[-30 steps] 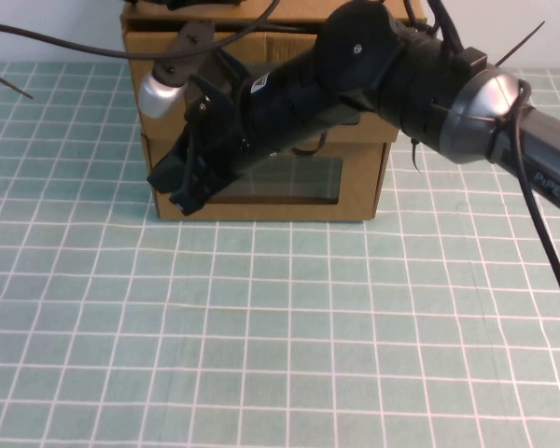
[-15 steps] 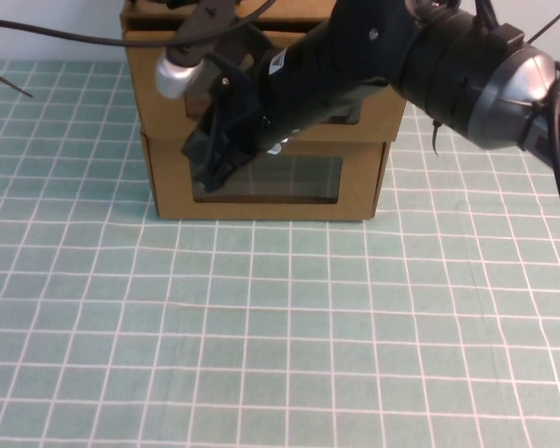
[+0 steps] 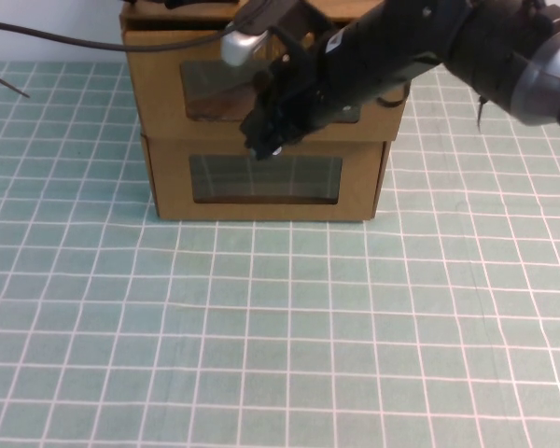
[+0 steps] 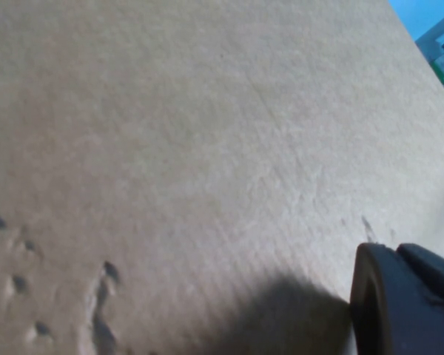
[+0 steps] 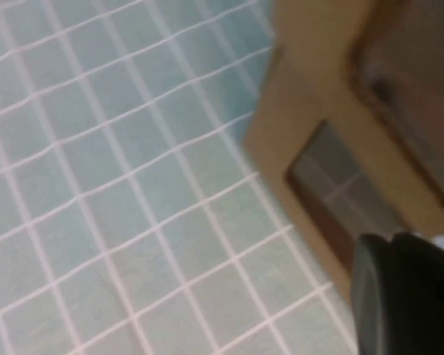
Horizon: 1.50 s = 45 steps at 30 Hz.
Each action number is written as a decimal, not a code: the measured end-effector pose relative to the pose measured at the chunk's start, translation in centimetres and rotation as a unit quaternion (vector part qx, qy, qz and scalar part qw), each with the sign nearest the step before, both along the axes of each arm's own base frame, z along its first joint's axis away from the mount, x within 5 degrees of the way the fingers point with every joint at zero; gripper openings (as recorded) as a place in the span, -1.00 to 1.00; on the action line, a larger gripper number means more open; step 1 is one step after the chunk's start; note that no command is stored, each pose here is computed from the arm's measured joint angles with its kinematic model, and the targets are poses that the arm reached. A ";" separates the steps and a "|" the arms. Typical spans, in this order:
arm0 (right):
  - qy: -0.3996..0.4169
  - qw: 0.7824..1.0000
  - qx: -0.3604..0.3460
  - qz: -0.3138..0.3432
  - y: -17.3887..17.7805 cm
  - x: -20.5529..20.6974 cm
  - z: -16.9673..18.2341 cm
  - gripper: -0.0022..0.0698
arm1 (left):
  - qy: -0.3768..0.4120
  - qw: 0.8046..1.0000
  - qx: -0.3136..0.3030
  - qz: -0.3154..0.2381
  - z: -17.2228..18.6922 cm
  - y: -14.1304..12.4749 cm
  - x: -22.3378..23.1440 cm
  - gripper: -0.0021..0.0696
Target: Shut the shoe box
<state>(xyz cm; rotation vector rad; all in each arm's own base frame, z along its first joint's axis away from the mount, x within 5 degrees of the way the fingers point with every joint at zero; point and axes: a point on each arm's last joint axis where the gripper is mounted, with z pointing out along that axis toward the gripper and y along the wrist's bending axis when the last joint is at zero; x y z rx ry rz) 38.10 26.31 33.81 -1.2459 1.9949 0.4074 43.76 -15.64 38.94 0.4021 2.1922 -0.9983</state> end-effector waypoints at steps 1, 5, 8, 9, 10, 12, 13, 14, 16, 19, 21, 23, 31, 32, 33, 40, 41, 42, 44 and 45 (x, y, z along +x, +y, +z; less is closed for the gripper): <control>0.000 1.000 0.006 -0.010 -0.3 0.3 0.1 -0.97 | 0.000 1.000 0.000 0.000 0.0 0.0 0.0 -0.95; 0.006 0.998 0.051 -0.049 -1.8 1.6 0.5 -0.97 | 0.000 1.000 0.000 0.000 0.0 0.0 0.0 -0.95; 0.032 0.992 0.098 -0.066 -2.6 2.2 0.9 -0.97 | 0.000 1.000 0.000 0.000 0.0 0.0 0.0 -0.95; 0.042 0.990 0.115 -0.069 -2.7 2.2 1.0 -0.97 | 0.001 1.000 0.000 -0.001 0.0 0.0 0.0 -0.95; 0.053 0.988 0.128 -0.072 -3.0 2.4 1.0 -0.97 | 0.001 1.000 -0.001 -0.001 0.0 0.0 0.0 -0.95; 0.057 0.987 0.132 -0.075 -3.5 2.6 1.0 -0.97 | 0.001 1.000 0.000 -0.003 0.0 0.0 -0.1 -0.95; 0.054 0.988 0.127 -0.074 -4.0 2.8 1.0 -0.97 | 0.001 1.000 0.000 -0.003 0.0 0.0 -0.1 -0.95; 0.054 0.989 0.121 -0.068 -4.2 2.9 0.9 -0.97 | 0.001 1.000 0.000 -0.003 0.0 0.0 -0.1 -0.95; 0.051 0.992 0.107 -0.053 -4.4 2.8 0.8 -0.97 | 0.001 1.000 0.000 -0.003 0.0 0.0 -0.1 -0.95; 0.051 0.992 0.107 -0.043 -4.5 2.7 0.8 -0.97 | 0.001 1.000 0.000 -0.003 0.0 0.0 -0.1 -0.95; 0.050 0.992 0.109 -0.033 -4.5 2.7 0.9 -0.97 | -0.001 1.000 0.001 -0.004 0.0 0.0 -0.1 -0.95; 0.045 0.992 0.114 -0.015 -4.3 2.4 1.1 -0.97 | -0.005 1.000 0.005 -0.008 0.0 0.0 -0.1 -0.95; 0.005 0.990 0.138 0.009 -5.9 -1.2 7.0 -0.97 | -0.031 0.996 0.056 -0.055 2.4 1.6 -2.8 -0.95; -0.003 0.990 0.141 0.005 -6.3 -1.8 8.0 -0.97 | -0.036 0.996 0.061 -0.057 3.1 2.2 -3.2 -0.95; -0.012 0.990 0.143 0.000 -6.9 -2.6 9.2 -0.97 | -0.047 0.995 0.064 -0.058 4.0 2.7 -3.9 -0.95; -0.068 0.990 0.105 -0.066 -12.0 -8.4 15.5 -0.97 | -0.133 0.985 0.107 -0.020 10.8 5.7 -10.6 -0.95; -0.074 0.990 0.098 -0.074 -12.6 -9.3 16.2 -0.97 | -0.137 0.984 0.117 -0.015 11.1 5.9 -11.5 -0.95; -0.079 0.989 0.089 -0.083 -13.2 -10.1 16.7 -0.97 | -0.142 0.982 0.125 -0.012 11.6 6.2 -12.7 -0.95; -0.087 0.989 0.080 -0.093 -14.0 -11.6 17.4 -0.97 | -0.144 0.980 0.136 -0.007 11.9 6.7 -14.8 -0.95; -0.091 0.988 0.078 -0.096 -14.4 -12.4 17.7 -0.97 | -0.141 0.979 0.144 -0.007 11.8 7.0 -16.0 -0.95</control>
